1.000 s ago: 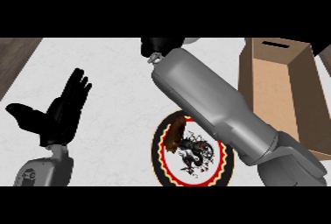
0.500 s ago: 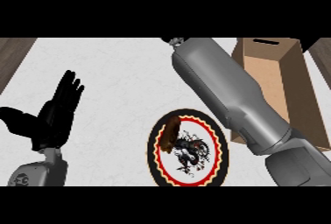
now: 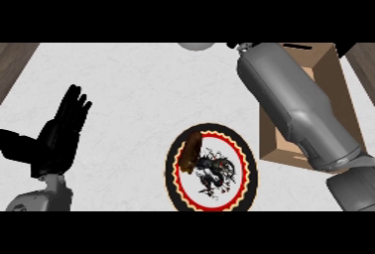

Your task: Pick the cupcake from the plate and place it in the cardboard box

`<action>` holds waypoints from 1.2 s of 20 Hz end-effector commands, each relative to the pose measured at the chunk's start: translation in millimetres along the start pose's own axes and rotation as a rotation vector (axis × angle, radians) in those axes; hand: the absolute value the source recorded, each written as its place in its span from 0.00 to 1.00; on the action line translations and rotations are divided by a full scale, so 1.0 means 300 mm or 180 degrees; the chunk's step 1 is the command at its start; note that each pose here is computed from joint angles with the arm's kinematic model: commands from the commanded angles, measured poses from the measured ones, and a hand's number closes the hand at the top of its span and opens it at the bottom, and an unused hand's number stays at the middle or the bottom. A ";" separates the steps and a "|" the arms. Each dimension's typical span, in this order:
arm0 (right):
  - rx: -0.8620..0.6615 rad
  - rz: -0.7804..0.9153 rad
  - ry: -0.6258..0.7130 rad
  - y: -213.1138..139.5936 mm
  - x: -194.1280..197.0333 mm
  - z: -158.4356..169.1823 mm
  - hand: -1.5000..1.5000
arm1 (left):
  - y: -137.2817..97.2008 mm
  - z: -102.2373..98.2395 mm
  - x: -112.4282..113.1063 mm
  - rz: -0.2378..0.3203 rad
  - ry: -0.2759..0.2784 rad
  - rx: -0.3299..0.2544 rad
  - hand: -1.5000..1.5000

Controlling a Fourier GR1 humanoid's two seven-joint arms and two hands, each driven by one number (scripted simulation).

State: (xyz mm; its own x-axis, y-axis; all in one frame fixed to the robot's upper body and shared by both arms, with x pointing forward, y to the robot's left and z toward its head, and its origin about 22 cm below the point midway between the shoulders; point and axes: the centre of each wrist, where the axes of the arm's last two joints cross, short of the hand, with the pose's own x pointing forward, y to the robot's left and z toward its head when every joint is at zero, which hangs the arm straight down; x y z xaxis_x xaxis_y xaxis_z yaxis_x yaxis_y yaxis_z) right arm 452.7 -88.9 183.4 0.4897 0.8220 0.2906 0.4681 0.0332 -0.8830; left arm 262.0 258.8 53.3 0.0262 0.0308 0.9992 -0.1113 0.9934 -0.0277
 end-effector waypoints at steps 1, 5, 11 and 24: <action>-0.0022 0.0204 0.0372 0.060 -0.089 -0.034 1.00 | 0.043 0.009 0.039 0.0001 -0.0016 0.0018 0.50; 0.0103 0.0296 0.0489 0.110 -0.231 -0.124 1.00 | 0.030 0.026 -0.029 -0.0002 -0.0010 -0.0023 0.50; 0.1266 0.1192 0.0724 0.247 -0.344 -0.091 1.00 | 0.008 0.004 0.033 0.0007 -0.0084 -0.0045 0.50; -0.0092 -0.0269 0.0227 0.165 -0.480 -0.202 0.00 | -0.032 0.019 0.002 0.0027 0.0015 -0.0037 0.50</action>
State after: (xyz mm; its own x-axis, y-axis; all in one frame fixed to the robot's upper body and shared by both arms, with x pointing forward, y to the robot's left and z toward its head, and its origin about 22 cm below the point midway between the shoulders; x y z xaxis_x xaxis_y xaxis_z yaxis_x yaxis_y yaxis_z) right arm 452.8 -230.5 113.1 0.5997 0.7349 0.3168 0.3477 0.1173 -0.9302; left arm 265.5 253.3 58.0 0.0203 0.0298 0.9994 -0.1002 0.9946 -0.0276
